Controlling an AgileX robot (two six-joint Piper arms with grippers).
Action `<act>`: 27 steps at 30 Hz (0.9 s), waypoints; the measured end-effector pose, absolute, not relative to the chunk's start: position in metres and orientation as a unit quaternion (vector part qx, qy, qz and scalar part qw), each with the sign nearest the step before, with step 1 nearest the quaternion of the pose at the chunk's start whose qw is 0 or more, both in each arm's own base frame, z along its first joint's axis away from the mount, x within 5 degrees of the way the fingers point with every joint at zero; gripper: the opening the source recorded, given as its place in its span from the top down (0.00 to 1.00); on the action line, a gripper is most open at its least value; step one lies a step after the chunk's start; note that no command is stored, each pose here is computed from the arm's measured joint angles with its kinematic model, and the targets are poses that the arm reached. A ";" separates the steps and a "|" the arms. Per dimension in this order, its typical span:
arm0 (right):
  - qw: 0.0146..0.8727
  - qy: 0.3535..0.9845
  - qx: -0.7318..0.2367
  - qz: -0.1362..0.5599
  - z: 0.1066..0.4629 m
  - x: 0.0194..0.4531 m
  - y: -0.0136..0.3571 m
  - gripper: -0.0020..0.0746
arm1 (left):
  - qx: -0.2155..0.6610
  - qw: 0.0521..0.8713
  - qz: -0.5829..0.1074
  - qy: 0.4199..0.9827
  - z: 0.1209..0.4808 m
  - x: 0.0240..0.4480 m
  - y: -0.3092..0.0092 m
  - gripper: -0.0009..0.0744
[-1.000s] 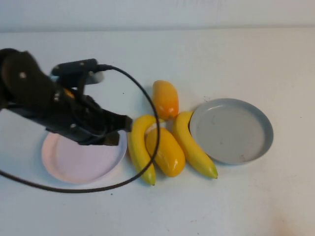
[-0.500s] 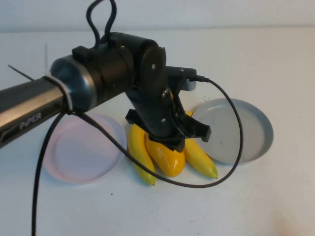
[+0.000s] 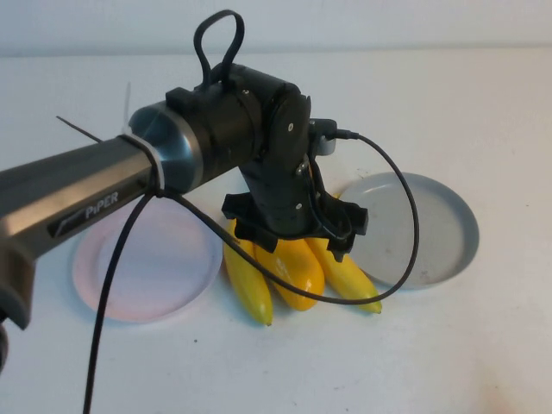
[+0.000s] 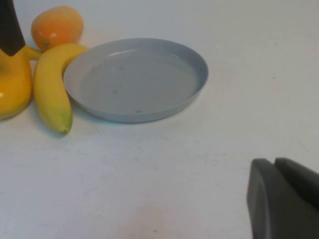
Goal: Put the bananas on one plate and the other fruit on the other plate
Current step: Put one type of fruit in the left plate
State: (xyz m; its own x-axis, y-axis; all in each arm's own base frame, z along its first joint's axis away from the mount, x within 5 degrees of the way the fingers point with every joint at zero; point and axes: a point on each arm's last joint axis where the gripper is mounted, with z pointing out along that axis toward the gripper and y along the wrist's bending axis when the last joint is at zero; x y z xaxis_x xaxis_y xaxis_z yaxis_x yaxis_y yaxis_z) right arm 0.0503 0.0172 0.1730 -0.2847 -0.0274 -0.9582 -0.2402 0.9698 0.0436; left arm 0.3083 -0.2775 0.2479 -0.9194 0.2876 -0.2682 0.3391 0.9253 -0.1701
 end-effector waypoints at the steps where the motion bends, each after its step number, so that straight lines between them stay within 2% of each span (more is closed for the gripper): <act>1: 0.592 0.796 -0.084 0.090 0.173 0.050 0.017 1.00 | 0.158 0.122 -0.102 0.975 0.246 0.310 -0.277 0.10; 27: 0.592 0.796 -0.084 0.090 0.173 0.050 0.017 1.00 | 0.165 0.110 -0.046 0.979 0.204 0.324 -0.280 0.10</act>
State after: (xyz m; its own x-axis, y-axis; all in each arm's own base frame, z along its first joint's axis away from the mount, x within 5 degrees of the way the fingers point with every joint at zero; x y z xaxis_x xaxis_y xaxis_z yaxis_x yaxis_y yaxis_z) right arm 0.0503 0.0172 0.1730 -0.2847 -0.0274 -0.9582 -0.2402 0.9698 0.0436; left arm 0.3235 -0.2798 0.2043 -0.9216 0.3126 -0.2299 0.3328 0.9414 -0.0541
